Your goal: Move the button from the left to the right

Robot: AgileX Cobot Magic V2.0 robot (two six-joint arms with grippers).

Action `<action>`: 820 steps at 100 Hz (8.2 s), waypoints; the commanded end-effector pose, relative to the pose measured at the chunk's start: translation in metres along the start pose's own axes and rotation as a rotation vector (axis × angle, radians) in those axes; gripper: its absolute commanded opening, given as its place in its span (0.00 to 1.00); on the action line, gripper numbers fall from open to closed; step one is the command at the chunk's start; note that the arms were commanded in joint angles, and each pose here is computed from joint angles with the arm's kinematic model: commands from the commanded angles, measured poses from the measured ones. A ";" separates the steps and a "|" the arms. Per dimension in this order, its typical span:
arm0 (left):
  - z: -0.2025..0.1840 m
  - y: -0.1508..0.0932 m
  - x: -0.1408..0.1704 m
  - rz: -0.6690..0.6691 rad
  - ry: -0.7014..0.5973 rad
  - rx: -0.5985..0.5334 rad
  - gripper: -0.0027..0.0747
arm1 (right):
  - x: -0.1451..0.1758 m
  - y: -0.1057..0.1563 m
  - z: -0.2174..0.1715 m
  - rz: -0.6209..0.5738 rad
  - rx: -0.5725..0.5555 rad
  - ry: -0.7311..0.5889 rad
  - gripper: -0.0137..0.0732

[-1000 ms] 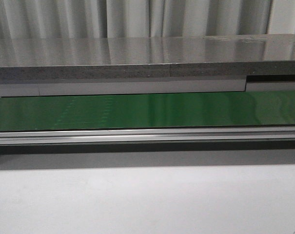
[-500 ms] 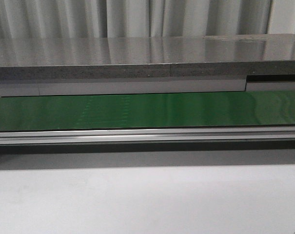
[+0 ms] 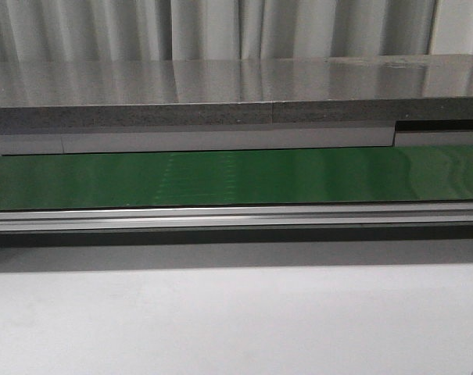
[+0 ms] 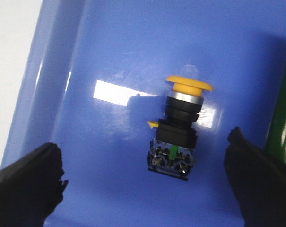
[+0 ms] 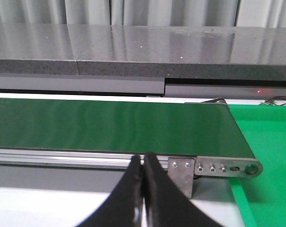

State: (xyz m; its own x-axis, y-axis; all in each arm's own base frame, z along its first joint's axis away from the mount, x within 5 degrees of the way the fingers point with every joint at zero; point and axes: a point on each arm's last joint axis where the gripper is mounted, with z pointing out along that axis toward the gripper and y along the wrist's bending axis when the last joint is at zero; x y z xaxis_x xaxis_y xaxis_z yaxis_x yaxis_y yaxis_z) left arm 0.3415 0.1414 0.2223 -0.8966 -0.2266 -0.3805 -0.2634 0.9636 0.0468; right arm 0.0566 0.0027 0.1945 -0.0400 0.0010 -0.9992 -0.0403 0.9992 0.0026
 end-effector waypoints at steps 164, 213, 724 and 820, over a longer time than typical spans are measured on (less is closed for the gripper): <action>0.051 -0.002 -0.014 -0.035 -0.058 0.038 0.05 | -0.013 -0.001 -0.003 -0.010 0.013 -0.110 0.08; -0.046 -0.038 -0.025 0.018 -0.251 0.104 0.02 | -0.013 -0.001 -0.003 -0.010 0.013 -0.110 0.08; -0.198 -0.063 0.249 0.148 -1.249 0.292 0.01 | -0.020 -0.001 -0.004 -0.010 0.017 -0.170 0.08; -0.198 -0.063 0.249 0.148 -1.249 0.292 0.01 | -0.140 0.006 0.081 0.035 -0.065 0.557 0.08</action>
State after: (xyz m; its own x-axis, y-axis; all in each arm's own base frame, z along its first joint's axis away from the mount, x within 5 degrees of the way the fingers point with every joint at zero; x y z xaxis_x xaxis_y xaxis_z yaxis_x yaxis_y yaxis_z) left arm 0.0648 -0.0041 0.2916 -0.0264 0.0347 -0.9990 0.0458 0.9984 0.0334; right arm 0.1271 0.0107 0.3124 -0.5993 -0.0208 -0.8002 -0.0926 0.9948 0.0434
